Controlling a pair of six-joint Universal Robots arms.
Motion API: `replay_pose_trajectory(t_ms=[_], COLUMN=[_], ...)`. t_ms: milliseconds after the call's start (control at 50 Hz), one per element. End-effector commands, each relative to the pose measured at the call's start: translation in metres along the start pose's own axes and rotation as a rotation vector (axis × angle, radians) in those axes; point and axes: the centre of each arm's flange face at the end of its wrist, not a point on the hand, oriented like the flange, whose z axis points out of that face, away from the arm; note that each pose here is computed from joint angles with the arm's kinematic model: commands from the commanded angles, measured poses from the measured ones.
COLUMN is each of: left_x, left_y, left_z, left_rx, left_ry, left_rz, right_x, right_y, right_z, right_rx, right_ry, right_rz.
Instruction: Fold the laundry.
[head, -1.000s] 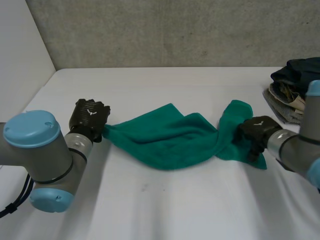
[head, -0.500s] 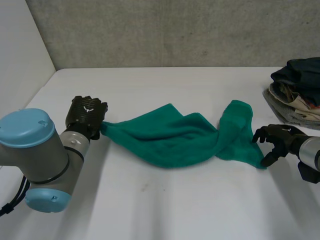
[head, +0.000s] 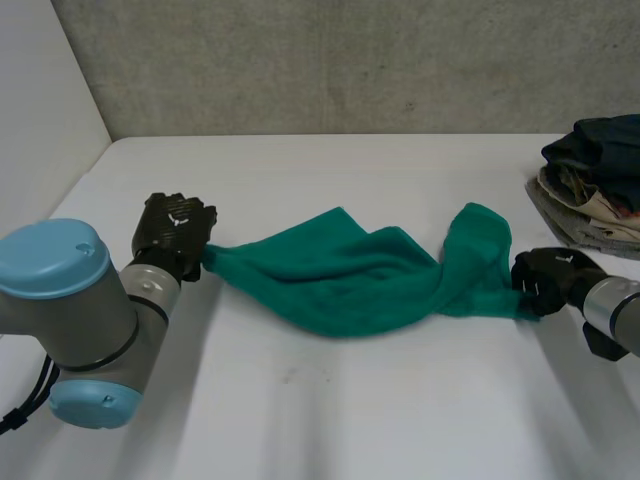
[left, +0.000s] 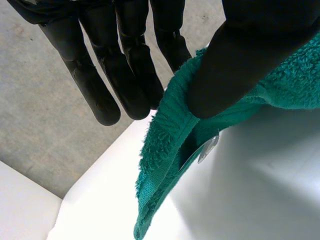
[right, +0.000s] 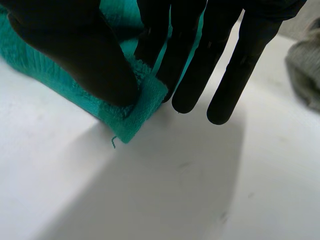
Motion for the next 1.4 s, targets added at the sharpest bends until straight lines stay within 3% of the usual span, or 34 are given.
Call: replay_pose_trajectory(t_ms=[20,200,340,480,640,720,820,920,980,1020,1120,1260,1400], left_x=[-0.022,-0.080,-0.079,-0.039,-0.019,-0.026,-0.051,-0.096,-0.103,-0.114,-0.117,-0.097,-0.059], left_y=[-0.037,-0.129,-0.126,-0.060,-0.025,-0.041,-0.096,-0.183,-0.195,-0.204,-0.191,-0.127,-0.060], left_z=[-0.013,-0.062,-0.073,-0.039,0.025,0.065,0.111,0.117,0.114,0.109,0.102,0.098,0.092], left_rx=[0.096,0.329,0.195,-0.077,-0.141,-0.041,0.218,0.564,0.628,0.662,0.602,0.407,0.225], left_ry=[-0.056,-0.191,-0.100,0.082,0.118,0.041,-0.153,-0.420,-0.477,-0.523,-0.500,-0.400,-0.269], left_rz=[-0.012,-0.023,0.001,0.106,0.282,0.306,0.290,0.235,0.190,0.129,0.041,0.063,0.088], right_x=[0.009,0.004,0.005,-0.020,-0.027,-0.023,-0.018,-0.012,-0.012,-0.013,-0.015,-0.019,-0.031], right_y=[-0.071,-0.145,-0.144,-0.109,-0.101,-0.120,-0.185,-0.252,-0.279,-0.284,-0.277,-0.238,-0.159], right_z=[-0.044,-0.125,-0.153,-0.120,-0.060,-0.029,-0.004,-0.017,-0.033,-0.037,-0.033,-0.012,0.031], right_rx=[0.213,0.307,0.133,-0.081,-0.121,0.004,0.380,0.818,1.044,1.104,1.094,0.905,0.602], right_ry=[0.081,0.147,0.170,0.061,0.102,0.179,0.366,0.547,0.615,0.624,0.565,0.441,0.280], right_rz=[-0.087,-0.272,-0.503,-0.604,-0.650,-0.642,-0.621,-0.587,-0.558,-0.541,-0.480,-0.441,-0.436])
